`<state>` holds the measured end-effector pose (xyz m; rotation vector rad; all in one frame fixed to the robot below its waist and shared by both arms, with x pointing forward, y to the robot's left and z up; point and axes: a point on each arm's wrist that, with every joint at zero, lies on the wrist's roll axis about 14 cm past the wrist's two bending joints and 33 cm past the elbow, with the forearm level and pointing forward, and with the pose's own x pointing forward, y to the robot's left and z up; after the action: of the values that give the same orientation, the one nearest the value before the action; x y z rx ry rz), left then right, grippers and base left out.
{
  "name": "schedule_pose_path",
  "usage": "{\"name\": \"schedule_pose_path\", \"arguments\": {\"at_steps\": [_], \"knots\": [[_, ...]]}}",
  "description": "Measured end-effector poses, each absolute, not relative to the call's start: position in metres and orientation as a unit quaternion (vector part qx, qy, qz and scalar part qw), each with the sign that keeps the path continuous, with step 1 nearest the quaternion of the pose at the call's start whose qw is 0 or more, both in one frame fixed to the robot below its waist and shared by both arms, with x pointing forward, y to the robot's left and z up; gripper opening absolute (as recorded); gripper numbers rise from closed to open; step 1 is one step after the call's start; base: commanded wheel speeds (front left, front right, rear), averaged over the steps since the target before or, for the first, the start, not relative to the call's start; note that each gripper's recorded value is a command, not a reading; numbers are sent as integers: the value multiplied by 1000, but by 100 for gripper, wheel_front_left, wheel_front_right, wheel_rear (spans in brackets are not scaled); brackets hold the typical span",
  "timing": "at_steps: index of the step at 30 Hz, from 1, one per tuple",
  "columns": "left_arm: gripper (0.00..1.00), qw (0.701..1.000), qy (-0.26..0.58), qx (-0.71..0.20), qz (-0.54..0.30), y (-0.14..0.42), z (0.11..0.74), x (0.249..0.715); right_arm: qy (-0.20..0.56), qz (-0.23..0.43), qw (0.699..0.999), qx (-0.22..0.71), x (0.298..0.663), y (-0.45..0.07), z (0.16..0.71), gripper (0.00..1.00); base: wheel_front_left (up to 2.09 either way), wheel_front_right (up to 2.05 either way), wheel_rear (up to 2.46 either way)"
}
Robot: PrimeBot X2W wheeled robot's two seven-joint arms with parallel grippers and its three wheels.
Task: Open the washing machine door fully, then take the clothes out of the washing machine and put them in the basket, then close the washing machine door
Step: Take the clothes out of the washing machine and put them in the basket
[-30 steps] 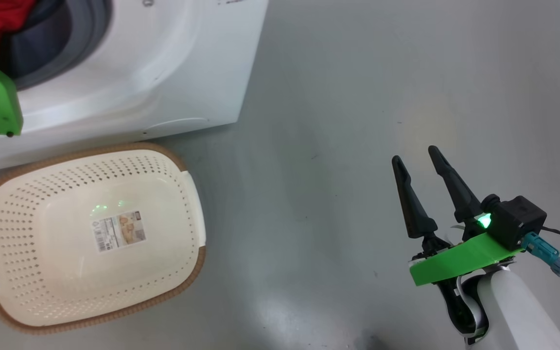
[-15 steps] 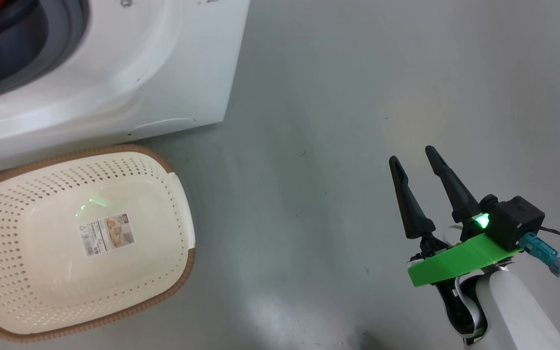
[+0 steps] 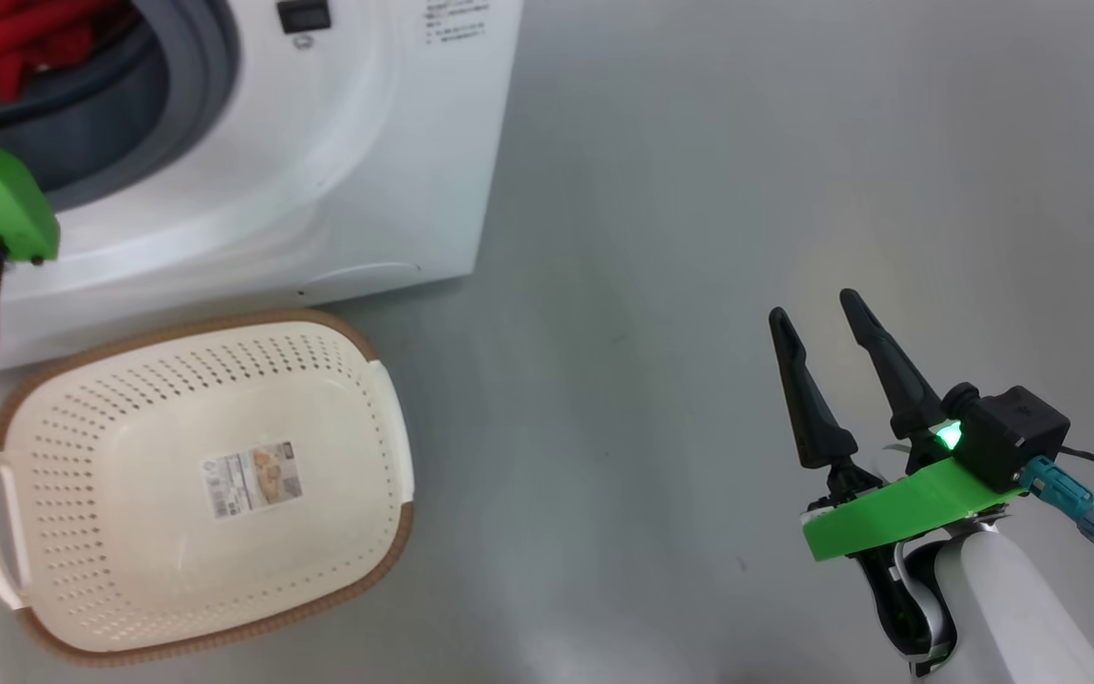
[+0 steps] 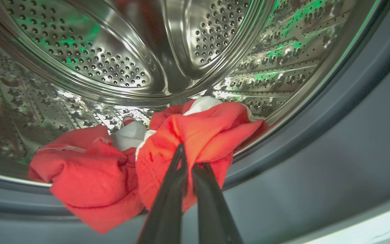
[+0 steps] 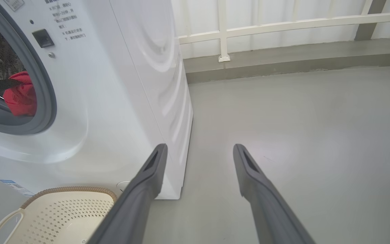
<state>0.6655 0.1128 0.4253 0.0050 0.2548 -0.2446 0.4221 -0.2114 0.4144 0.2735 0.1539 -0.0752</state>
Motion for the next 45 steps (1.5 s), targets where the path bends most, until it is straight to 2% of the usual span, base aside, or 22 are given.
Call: {"name": "schedule_pose_path", "arguments": {"at_steps": [13,28,45], "knots": [[0,992,9,-92,-89,134,491,627,55,-21,988,145,416,-201,432,100,0,0,0],[0,988,-98,-109,-40,170,542,586,51,-12,988,149,414,-196,436,100,0,0,0],[0,966,-235,-108,-16,197,619,515,43,4,988,148,416,-189,442,100,0,0,0]]}}
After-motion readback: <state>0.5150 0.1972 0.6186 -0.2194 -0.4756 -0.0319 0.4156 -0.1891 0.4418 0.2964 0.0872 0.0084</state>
